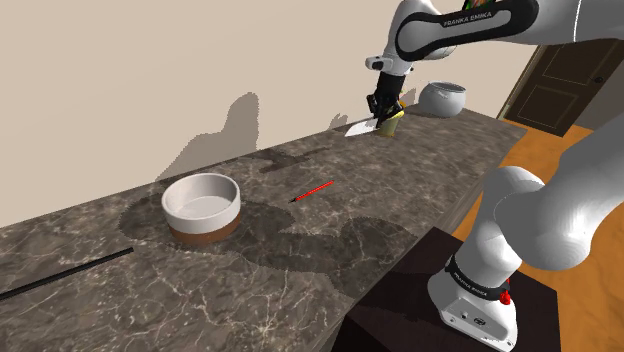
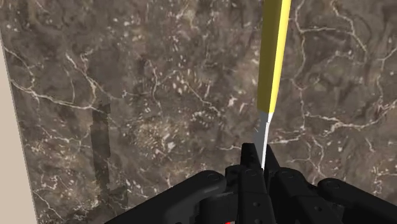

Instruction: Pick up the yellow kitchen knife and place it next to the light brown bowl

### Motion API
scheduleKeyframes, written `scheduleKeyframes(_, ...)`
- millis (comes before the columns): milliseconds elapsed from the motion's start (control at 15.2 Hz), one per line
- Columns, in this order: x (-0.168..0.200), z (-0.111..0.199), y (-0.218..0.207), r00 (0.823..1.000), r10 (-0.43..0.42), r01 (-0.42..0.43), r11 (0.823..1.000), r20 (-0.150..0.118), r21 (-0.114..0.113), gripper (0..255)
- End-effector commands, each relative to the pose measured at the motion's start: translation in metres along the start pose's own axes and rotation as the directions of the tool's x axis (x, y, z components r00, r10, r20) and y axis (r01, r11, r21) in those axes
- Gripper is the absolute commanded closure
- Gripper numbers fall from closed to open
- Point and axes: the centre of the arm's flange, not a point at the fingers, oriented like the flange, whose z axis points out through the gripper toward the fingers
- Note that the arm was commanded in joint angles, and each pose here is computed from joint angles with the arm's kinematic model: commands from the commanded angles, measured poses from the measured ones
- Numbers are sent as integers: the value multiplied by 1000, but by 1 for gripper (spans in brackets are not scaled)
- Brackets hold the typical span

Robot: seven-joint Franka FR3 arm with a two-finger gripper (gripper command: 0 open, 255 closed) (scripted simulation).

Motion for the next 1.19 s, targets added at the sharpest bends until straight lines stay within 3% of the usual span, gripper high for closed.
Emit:
scheduleKeyframes(0,21,-2,-5,1000,0,0,1000,0,0,255)
scheduleKeyframes(1122,238,3,-61,1000,0,0,1000,0,0,255)
